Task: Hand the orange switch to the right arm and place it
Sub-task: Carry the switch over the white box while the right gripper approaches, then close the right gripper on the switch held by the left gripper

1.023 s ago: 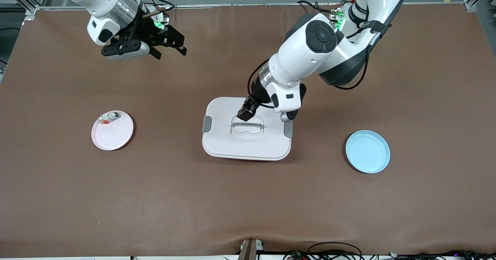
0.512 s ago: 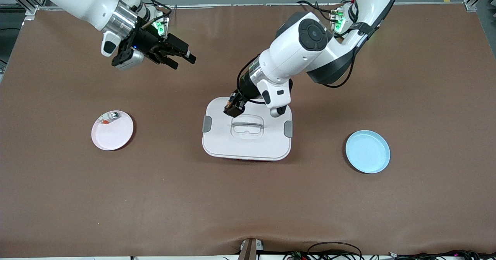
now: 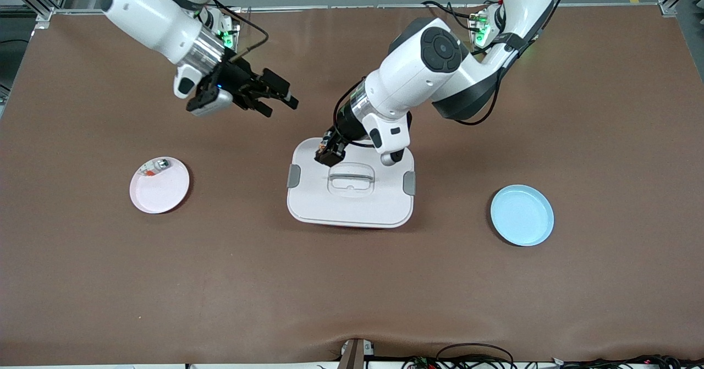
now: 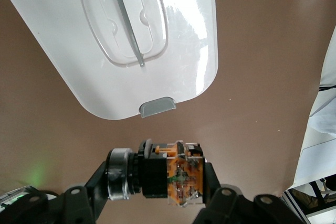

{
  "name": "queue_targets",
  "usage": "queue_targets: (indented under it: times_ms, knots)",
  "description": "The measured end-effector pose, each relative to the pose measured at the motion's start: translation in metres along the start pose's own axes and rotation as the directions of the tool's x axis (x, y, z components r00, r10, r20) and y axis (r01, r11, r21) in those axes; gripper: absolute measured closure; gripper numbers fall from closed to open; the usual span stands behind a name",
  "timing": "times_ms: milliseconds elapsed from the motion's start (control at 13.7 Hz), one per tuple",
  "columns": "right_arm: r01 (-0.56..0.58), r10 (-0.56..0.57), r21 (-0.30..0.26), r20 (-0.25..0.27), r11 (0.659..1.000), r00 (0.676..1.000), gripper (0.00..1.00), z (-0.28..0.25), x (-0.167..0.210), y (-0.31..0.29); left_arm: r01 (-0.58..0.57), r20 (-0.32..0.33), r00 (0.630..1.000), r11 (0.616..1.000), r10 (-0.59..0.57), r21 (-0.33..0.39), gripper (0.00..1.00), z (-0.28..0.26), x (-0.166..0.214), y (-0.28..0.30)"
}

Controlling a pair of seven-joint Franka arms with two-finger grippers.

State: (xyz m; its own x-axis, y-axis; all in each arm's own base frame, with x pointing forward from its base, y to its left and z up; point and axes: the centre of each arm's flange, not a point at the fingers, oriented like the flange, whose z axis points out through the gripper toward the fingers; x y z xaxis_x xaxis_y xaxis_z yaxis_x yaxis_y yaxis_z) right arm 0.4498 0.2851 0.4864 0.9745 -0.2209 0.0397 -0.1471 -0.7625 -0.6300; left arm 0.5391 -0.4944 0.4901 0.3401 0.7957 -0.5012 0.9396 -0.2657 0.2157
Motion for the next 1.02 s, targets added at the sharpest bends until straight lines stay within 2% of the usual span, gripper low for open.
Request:
queue_targets:
  times_ms: [219,365,658,1023]
  knots:
    - [0.057,-0.057,0.004,0.008,0.998,0.998,0.00,0.014,0.005,-0.012,0.004,0.002,1.000,1.000,-0.004,-0.002,0.28,-0.001,-0.001,0.001]
    - [0.063,-0.063,0.015,-0.008,0.998,0.998,0.00,0.018,0.010,-0.018,0.005,0.003,1.000,1.000,-0.005,-0.003,0.28,-0.002,-0.001,0.001]
    - [-0.030,0.031,0.083,-0.015,0.996,0.999,0.00,0.028,0.021,-0.015,0.020,0.008,1.000,1.000,-0.020,-0.004,0.28,-0.001,0.000,0.003]
    - [-0.072,0.073,0.105,-0.005,0.992,0.997,0.00,0.044,0.033,-0.019,0.035,0.014,0.999,0.999,-0.035,0.000,0.28,0.002,0.003,0.005]
